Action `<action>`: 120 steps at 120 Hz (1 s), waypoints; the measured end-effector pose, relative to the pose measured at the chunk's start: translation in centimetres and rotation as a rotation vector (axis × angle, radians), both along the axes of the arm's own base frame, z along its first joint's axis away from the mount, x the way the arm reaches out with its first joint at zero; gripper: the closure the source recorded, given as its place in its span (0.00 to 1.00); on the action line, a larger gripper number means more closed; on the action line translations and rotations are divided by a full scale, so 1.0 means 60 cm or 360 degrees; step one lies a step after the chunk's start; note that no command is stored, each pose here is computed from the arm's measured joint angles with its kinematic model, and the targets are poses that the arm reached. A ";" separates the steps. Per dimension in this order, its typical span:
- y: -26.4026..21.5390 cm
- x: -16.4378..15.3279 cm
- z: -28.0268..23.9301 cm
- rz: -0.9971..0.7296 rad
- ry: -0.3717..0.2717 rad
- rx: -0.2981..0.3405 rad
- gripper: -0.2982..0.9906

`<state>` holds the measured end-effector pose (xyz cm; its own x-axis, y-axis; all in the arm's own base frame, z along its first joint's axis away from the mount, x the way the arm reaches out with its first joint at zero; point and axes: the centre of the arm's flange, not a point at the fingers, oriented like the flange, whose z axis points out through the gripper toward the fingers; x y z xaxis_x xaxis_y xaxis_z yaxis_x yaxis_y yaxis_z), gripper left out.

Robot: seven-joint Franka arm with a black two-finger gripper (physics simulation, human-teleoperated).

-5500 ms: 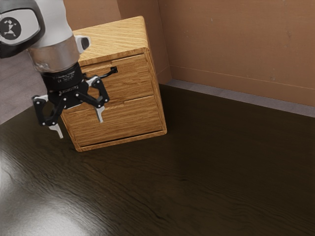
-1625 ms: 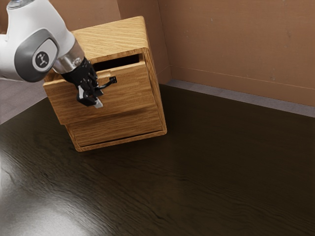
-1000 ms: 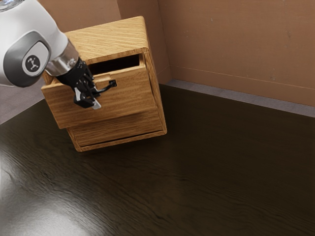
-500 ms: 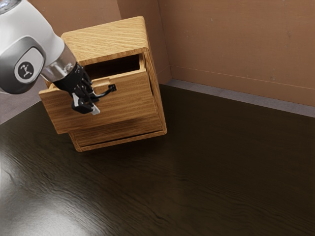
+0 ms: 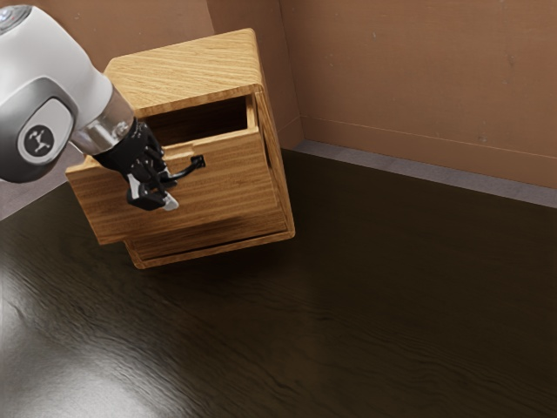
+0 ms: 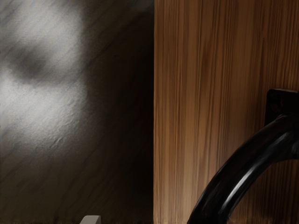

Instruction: Pull the drawer handle with one arm to open the drawer

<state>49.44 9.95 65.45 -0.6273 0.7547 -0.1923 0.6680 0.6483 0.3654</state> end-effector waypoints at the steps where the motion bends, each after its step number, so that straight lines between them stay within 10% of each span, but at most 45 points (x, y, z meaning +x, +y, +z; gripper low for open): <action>1: -0.001 0.000 0.000 -0.0001 -0.0001 0.0000 0.60; 120: -0.035 -0.033 0.000 -0.0035 -0.0022 0.0009 0.59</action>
